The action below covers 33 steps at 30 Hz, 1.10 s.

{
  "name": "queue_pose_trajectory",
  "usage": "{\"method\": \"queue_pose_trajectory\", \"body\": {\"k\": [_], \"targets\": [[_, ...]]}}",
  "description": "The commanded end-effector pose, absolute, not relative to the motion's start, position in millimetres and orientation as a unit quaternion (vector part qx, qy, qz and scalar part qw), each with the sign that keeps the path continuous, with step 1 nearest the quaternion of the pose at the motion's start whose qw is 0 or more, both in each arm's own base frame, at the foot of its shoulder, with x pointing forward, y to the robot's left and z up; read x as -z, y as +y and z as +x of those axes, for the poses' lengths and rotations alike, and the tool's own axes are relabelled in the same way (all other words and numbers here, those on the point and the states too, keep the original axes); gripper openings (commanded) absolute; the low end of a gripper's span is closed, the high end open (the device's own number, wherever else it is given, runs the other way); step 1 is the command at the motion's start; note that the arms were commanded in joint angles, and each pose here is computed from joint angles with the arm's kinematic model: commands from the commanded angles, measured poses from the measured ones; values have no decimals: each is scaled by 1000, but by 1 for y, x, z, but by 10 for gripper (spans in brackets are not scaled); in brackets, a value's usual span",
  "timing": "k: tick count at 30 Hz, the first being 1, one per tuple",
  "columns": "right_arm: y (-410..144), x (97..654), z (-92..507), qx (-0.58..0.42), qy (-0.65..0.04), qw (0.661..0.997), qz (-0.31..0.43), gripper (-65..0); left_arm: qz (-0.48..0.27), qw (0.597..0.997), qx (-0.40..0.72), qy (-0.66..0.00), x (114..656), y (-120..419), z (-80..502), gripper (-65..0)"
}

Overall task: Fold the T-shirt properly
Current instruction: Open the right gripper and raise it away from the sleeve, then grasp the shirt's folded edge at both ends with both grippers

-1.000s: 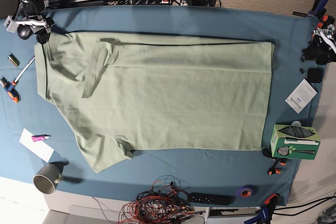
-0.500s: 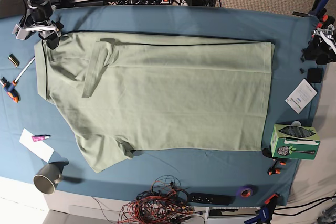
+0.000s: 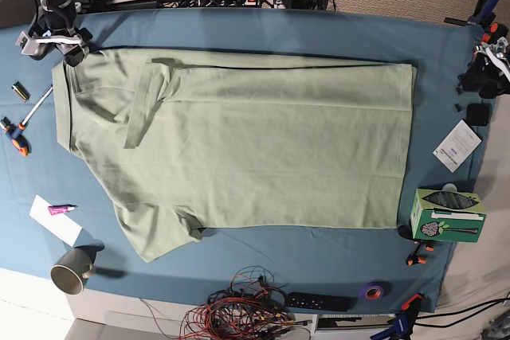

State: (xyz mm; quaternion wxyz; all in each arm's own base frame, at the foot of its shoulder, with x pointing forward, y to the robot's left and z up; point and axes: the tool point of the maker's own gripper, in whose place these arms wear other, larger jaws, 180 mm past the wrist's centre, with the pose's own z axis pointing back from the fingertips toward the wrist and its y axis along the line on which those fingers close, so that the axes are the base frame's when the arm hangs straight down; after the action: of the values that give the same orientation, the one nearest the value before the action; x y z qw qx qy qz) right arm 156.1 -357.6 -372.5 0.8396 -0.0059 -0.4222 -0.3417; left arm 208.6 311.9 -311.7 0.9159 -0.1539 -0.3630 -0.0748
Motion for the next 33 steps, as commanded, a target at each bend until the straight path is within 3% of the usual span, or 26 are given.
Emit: {"method": "queue_pose_trajectory", "body": {"k": [1,11,13,18,20,26,33], "targets": [[-362,360,163,332,-444,832,-10,-327,-150,909,86,-380,298,314,215,-354],[-335,370,180,299,-436,849,16,-339,-150,908,86,-382,298,314,216,-354],[-334,370,181,298,-436,849,17,-395,-150,908,86,-382,298,314,216,-354],[-330,369,183,274,-439,856,18,-606,-150,909,82,-381,298,315,216,-354],[-328,368,184,267,-440,857,21,-650,-149,912,66,-378,299,317,216,-354],[-325,366,187,256,-446,857,27,-650,-155,914,38,-373,305,316,216,-312],[-324,363,193,251,-453,855,31,-650,-205,921,68,-324,339,265,211,-313]]}}
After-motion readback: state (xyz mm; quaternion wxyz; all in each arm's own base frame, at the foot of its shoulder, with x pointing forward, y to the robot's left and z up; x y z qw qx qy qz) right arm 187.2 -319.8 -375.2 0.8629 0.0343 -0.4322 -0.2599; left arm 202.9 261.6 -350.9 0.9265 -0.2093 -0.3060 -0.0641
